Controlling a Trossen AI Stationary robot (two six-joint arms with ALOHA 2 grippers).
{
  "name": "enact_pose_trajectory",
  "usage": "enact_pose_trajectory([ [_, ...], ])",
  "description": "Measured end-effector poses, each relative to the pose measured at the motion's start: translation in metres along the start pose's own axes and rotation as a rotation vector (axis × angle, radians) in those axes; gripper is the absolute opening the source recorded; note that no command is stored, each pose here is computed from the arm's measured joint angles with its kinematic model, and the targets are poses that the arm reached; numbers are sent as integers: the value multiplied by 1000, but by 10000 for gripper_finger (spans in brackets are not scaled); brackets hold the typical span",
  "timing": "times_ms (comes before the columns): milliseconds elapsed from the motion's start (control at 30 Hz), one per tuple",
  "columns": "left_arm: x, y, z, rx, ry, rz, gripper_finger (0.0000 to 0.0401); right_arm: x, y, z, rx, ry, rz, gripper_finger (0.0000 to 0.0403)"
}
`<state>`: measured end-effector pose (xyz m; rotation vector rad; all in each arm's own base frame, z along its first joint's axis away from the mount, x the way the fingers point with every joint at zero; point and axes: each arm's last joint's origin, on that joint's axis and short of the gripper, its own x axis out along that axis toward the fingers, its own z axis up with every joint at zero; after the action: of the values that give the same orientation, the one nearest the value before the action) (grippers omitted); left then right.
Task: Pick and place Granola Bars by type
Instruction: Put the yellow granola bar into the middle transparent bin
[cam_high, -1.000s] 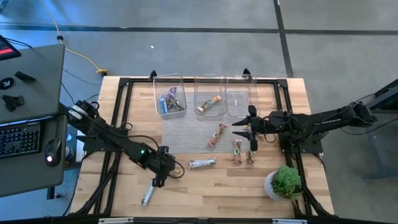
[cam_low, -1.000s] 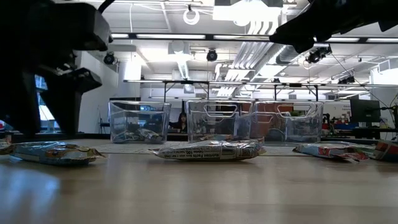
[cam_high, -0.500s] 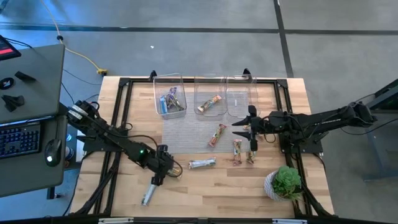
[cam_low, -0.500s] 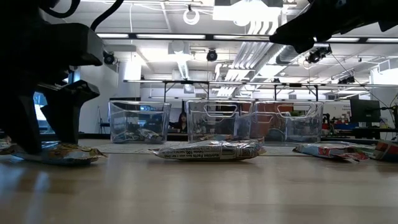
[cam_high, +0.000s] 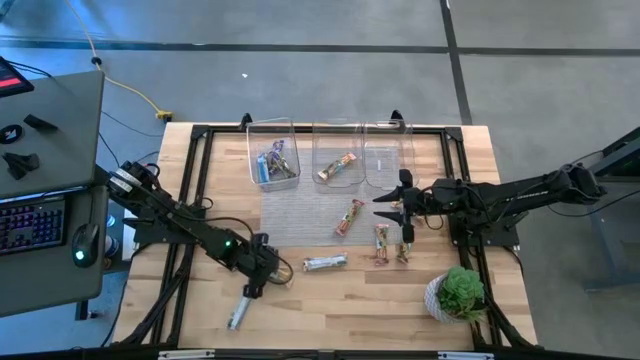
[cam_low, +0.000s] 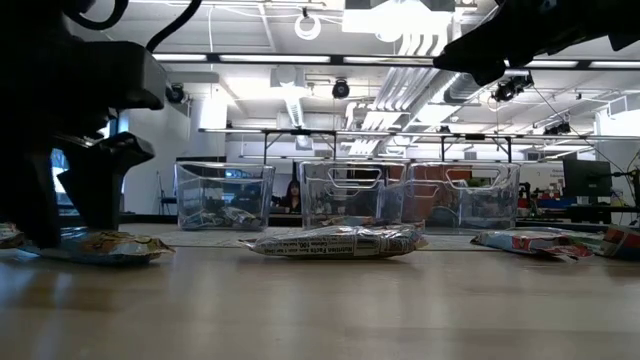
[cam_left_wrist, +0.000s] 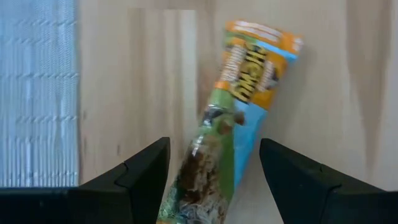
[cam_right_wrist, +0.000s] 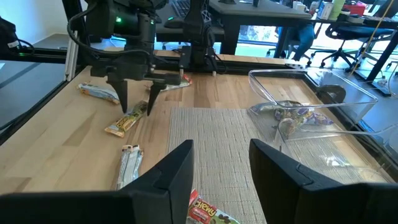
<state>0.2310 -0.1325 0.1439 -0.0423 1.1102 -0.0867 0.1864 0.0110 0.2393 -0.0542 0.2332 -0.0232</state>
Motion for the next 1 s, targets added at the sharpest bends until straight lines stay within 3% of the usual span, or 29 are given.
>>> enact_pose_trajectory([
  [300,2,-2,0,184,13,-39,243,0,0,0,0,1,0,140],
  [633,18,-1,-4,162,46,34,236,0,0,-1,-1,13,0,140],
  [1000,18,-1,-2,77,14,47,150,0,0,-1,-1,13,0,140],
])
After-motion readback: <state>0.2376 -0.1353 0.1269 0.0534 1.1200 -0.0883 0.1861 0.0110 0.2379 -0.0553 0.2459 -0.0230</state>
